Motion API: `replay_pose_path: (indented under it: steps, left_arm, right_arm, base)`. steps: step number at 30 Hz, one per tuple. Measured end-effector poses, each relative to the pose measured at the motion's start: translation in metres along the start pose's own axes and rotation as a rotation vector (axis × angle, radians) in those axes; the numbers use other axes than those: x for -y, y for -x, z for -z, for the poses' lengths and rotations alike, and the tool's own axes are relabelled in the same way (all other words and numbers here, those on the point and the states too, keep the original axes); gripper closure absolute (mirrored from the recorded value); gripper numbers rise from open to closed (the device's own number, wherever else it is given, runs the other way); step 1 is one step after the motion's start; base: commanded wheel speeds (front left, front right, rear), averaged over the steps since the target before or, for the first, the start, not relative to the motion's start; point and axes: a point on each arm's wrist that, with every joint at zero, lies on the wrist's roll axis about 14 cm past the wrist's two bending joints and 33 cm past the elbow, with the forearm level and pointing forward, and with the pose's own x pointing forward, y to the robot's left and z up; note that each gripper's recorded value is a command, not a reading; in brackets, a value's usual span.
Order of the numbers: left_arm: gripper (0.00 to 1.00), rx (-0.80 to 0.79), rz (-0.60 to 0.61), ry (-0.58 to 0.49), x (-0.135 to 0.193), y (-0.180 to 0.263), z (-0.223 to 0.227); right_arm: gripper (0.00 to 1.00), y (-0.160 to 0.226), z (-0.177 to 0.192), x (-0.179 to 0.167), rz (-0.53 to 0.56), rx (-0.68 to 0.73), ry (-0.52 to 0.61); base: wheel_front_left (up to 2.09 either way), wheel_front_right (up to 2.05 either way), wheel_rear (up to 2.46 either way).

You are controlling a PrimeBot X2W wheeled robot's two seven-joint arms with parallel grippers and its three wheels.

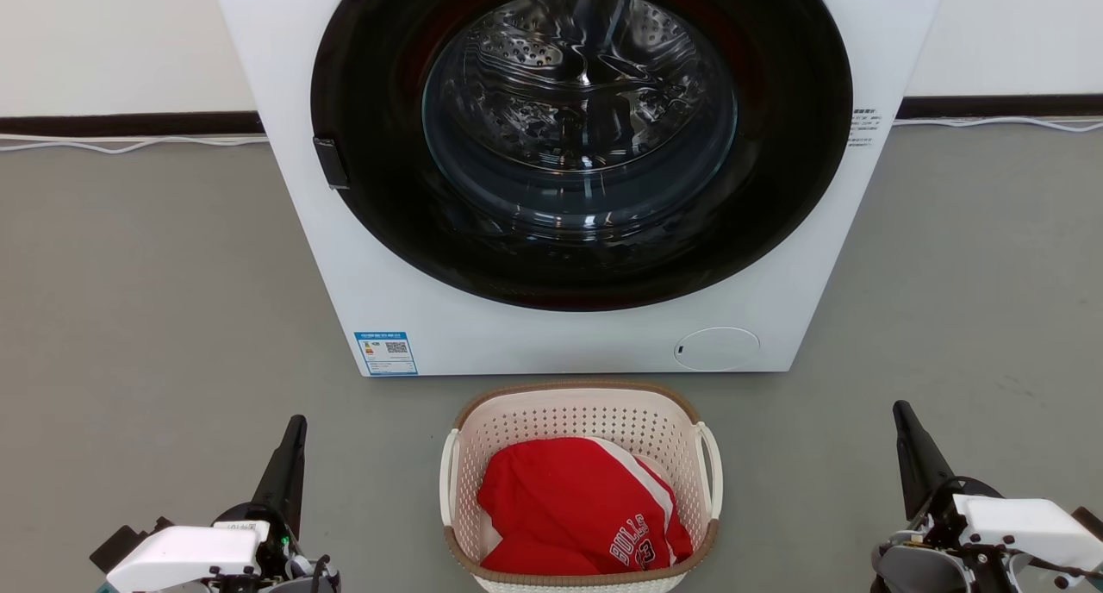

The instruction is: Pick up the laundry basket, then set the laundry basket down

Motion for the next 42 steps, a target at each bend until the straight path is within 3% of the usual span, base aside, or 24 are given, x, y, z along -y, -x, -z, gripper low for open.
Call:
replay_pose_path:
  steps: [42]
  left_arm:
    - [1.0, 0.0, 0.0, 0.0, 0.0, 0.0, 0.0]
  right_arm:
    - [1.0, 0.0, 0.0, 0.0, 0.0, 0.0, 0.0]
  base:
    - [0.0, 0.0, 0.0]
